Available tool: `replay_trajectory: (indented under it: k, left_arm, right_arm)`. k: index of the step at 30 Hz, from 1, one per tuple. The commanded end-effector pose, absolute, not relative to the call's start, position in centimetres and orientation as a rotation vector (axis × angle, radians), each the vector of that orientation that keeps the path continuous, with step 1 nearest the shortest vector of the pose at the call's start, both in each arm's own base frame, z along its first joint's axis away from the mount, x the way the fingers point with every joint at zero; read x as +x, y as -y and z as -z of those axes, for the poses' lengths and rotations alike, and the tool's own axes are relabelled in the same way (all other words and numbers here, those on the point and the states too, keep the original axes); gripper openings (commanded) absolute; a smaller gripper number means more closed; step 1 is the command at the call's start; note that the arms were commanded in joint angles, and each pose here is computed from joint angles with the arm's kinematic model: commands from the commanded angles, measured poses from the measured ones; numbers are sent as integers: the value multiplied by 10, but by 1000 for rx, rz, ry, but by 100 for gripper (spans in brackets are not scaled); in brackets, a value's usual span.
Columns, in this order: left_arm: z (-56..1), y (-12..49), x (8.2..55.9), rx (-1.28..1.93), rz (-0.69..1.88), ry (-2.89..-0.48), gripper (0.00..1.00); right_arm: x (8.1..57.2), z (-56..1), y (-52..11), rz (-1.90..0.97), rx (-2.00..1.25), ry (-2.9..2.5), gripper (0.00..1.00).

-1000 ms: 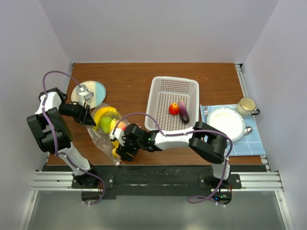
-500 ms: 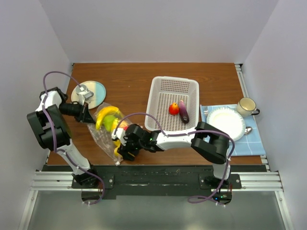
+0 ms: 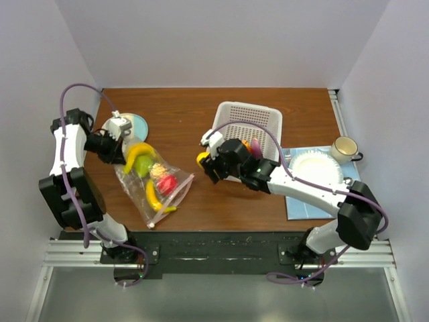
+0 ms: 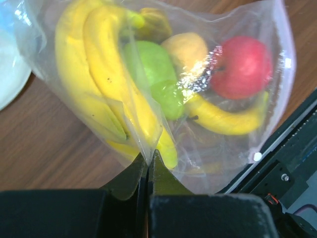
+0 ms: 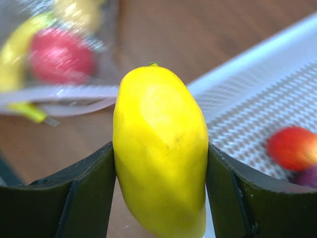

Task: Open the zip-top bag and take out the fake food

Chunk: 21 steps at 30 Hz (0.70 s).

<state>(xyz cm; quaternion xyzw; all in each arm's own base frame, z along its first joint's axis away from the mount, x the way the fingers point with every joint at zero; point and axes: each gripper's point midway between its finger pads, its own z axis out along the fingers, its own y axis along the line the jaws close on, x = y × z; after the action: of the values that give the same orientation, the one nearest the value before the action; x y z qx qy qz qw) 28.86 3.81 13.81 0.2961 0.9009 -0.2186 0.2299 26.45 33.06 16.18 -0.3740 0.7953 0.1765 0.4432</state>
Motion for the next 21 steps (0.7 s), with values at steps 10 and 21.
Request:
replay_trajectory:
  k: [10, 21]
  left_arm:
    - [-156, -4, 272, 941, 578, -2450, 0]
    - [-95, -36, 274, 893, 394, -2613, 0]
  right_arm:
    - [366, -140, -254, 136, -439, -2129, 86]
    - [260, -200, -322, -271, -828, -1842, 99]
